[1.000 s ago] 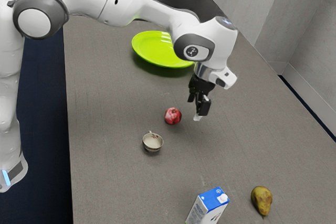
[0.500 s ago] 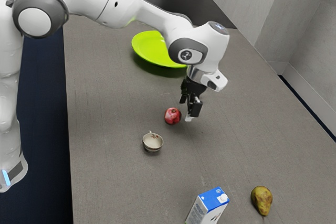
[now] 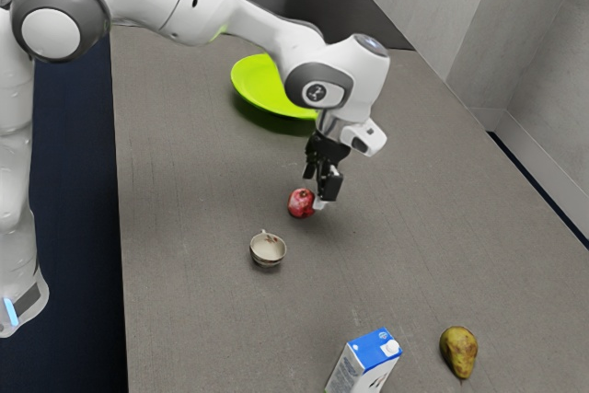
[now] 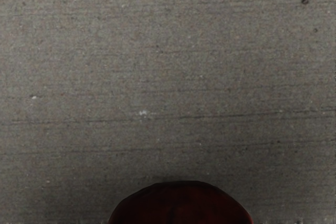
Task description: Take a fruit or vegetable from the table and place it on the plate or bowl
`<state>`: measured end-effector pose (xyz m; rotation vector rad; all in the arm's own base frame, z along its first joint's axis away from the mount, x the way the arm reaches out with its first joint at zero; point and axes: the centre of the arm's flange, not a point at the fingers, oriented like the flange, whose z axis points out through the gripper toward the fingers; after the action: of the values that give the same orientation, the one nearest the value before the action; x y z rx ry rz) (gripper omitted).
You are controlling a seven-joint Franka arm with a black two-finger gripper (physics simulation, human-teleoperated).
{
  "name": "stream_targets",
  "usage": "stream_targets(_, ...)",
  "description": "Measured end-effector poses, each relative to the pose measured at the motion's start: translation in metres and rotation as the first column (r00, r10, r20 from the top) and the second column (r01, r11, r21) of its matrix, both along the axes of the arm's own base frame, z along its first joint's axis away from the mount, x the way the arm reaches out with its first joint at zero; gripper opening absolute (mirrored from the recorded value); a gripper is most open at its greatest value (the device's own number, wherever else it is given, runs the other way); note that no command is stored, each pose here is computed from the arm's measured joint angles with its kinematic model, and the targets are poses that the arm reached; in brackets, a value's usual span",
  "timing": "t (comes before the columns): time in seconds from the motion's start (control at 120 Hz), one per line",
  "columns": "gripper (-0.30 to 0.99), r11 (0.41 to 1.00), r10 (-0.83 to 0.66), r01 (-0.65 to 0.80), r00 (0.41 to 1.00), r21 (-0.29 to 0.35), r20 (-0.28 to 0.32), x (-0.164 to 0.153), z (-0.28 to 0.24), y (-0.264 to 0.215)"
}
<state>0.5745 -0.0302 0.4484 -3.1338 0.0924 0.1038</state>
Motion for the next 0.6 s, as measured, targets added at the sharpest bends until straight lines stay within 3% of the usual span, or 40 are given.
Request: stream_targets(0.6, 0.69, 1.0, -0.003, 0.003, 0.999, -0.021, -0.045, -0.009, -0.02, -0.002)
